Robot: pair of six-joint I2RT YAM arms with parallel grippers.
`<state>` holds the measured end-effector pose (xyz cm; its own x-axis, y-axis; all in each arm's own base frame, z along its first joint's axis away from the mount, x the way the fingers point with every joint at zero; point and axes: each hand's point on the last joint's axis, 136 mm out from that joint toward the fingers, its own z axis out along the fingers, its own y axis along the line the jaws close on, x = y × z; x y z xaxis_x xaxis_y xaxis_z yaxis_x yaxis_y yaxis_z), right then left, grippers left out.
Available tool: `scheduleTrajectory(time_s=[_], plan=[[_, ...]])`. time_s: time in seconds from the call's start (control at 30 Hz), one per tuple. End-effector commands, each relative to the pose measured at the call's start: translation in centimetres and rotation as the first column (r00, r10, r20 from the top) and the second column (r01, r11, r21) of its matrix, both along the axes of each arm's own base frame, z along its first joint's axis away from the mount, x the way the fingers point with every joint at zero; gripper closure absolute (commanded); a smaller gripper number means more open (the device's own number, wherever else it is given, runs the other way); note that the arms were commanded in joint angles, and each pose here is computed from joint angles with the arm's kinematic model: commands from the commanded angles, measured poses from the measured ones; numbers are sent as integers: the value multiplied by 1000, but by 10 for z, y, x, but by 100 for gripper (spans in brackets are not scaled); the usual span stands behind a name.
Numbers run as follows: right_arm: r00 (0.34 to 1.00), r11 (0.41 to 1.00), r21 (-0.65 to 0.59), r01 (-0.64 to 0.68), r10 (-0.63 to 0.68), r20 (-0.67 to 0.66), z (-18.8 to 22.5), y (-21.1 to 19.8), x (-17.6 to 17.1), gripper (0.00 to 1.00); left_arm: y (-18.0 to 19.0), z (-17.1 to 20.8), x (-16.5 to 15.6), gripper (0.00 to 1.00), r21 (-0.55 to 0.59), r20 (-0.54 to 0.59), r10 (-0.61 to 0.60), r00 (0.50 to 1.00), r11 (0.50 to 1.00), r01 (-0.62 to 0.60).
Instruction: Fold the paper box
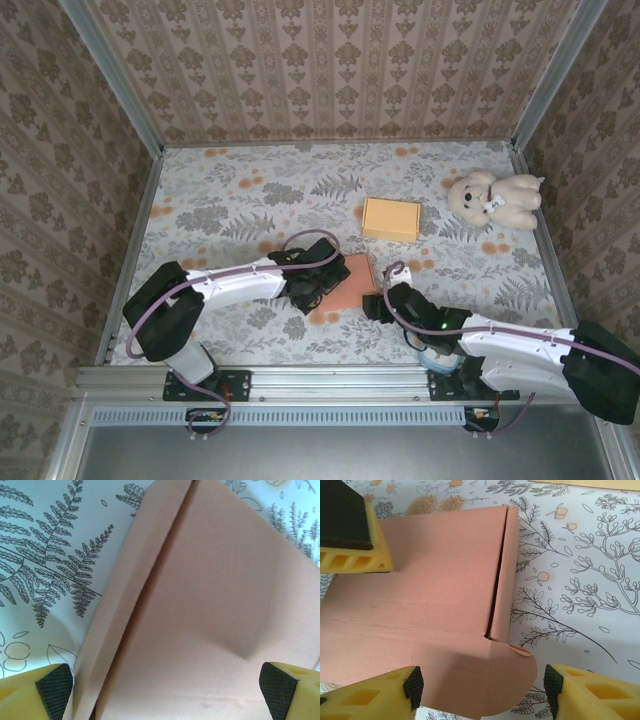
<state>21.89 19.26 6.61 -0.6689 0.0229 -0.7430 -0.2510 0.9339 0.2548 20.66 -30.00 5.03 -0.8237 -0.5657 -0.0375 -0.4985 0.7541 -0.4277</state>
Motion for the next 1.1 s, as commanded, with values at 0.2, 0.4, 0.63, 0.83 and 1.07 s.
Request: scheduleTrajectory(time_s=[0.2, 0.4, 0.63, 0.83, 1.07], plan=[[1000, 1000, 9, -9, 9, -1, -3, 2, 1, 32, 8, -12, -5, 0, 72, -98, 53, 994, 996, -46], [1000, 1000, 8, -5, 5, 4, 0, -2, -1, 33, 9, -18, -8, 2, 88, -125, 55, 991, 995, -44], [1000, 1000, 10, -2, 2, -1, -3, -5, -3, 34, 9, -16, -7, 3, 88, -125, 62, 990, 995, -51], [1000, 1000, 7, -3, 3, -21, -10, -5, -5, 37, 8, -16, -7, 3, 92, -125, 56, 991, 995, -45], [999, 1000, 27, -16, 17, -46, -14, 0, -3, 39, 8, -17, -7, 3, 92, -127, 51, 991, 995, -39]])
